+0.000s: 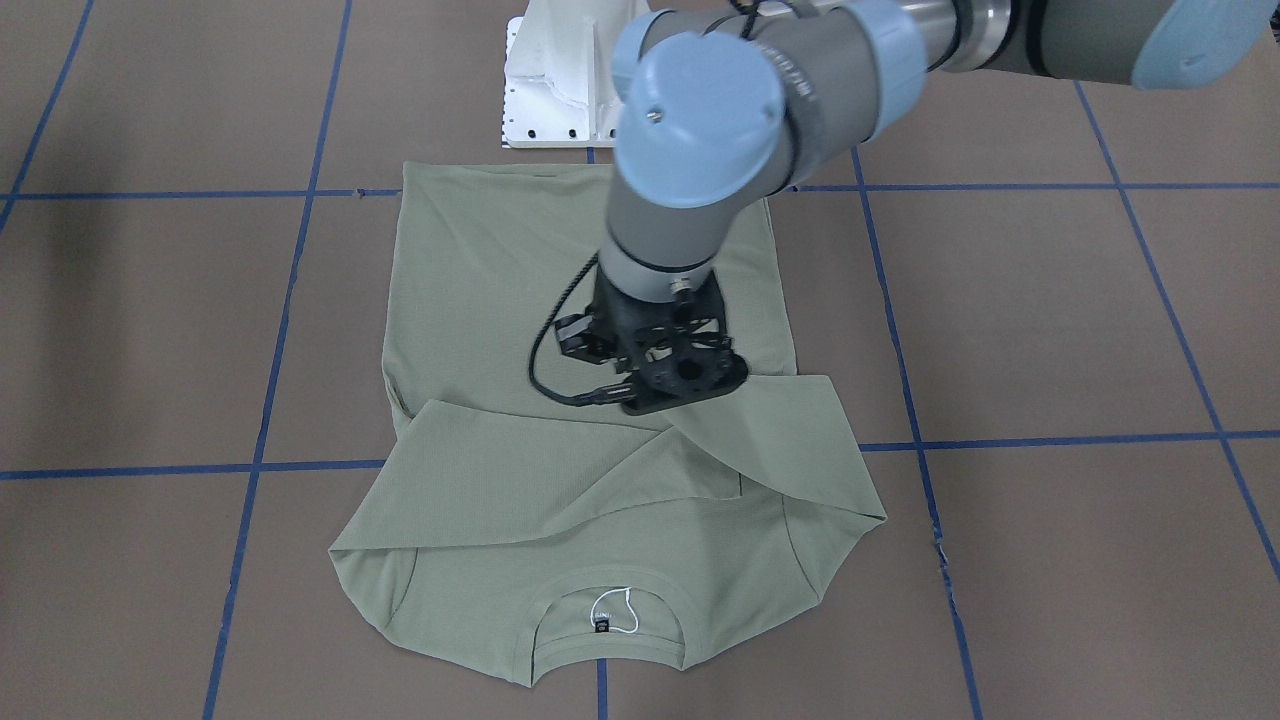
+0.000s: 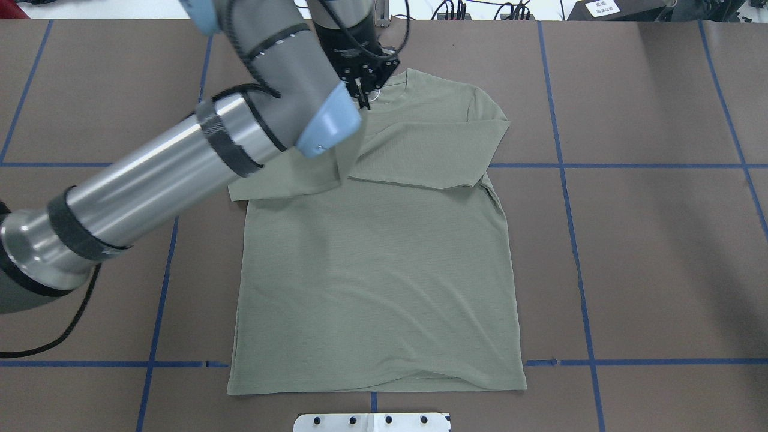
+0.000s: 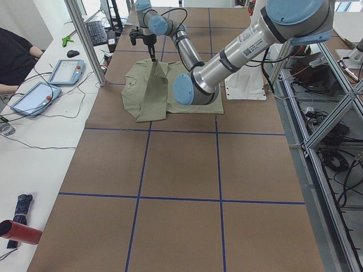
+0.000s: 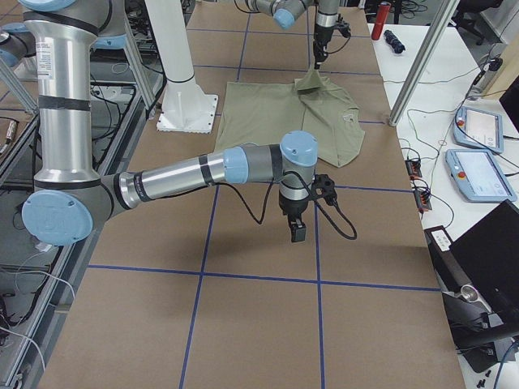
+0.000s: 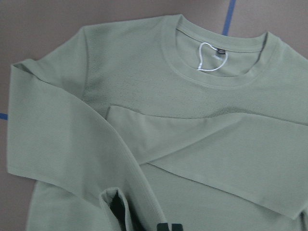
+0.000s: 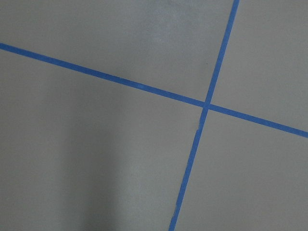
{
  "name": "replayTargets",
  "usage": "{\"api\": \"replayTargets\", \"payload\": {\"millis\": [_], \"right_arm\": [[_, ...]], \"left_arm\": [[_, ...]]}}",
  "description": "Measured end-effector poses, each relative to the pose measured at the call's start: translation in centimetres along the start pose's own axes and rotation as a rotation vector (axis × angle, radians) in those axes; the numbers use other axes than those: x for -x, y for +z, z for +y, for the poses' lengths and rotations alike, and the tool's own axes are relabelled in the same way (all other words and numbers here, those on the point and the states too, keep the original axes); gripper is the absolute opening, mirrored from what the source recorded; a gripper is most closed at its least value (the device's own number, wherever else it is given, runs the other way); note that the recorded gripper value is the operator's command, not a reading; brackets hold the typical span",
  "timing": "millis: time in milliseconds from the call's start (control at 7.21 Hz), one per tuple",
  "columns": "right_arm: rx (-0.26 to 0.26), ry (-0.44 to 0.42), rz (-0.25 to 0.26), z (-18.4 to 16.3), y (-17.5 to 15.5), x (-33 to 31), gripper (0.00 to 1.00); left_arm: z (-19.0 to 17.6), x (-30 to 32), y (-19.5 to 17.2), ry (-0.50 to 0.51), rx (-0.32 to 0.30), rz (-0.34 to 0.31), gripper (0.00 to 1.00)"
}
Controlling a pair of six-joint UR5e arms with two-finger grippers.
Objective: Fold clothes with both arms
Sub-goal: 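Carry the sleeve with the left gripper across the shirt toward the collar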
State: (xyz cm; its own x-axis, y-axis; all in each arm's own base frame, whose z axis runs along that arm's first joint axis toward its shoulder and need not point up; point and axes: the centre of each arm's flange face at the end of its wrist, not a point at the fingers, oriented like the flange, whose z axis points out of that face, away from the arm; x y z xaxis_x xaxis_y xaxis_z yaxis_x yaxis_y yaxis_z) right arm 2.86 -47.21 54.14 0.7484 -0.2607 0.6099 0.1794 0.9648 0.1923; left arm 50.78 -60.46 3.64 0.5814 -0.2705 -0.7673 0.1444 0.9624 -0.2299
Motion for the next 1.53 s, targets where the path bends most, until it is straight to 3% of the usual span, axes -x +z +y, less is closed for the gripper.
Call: {"api": "replayTargets", "payload": {"millis": [416,832,971,1110,1526], "right_arm": [[0.006,0.007,-0.001,0.3,0.3,-0.2,1.0],[0.008,0.01,-0.001,0.5,0.4,-0.3,1.0],[0.007,0.01,-0.002,0.5,0.4,-0.3,1.0],[0.007,0.01,-0.002,0.5,0.3,-0.3,1.0],[0.007,0.016,-0.001,0.4,0.4,-0.3,1.0]], "left_arm": [[3.0,-6.2,9.2,-0.04,-0.024,0.061,0.0],[5.6,-7.8,13.7,-0.155,-0.082,0.118,0.0],[6.0,-8.2,14.1,-0.22,-0.107,0.139,0.28],[6.1,-8.5,14.2,-0.255,-0.121,0.154,0.98],[6.7,-9.2,13.6,-0.157,-0.134,0.214,1.0]]}}
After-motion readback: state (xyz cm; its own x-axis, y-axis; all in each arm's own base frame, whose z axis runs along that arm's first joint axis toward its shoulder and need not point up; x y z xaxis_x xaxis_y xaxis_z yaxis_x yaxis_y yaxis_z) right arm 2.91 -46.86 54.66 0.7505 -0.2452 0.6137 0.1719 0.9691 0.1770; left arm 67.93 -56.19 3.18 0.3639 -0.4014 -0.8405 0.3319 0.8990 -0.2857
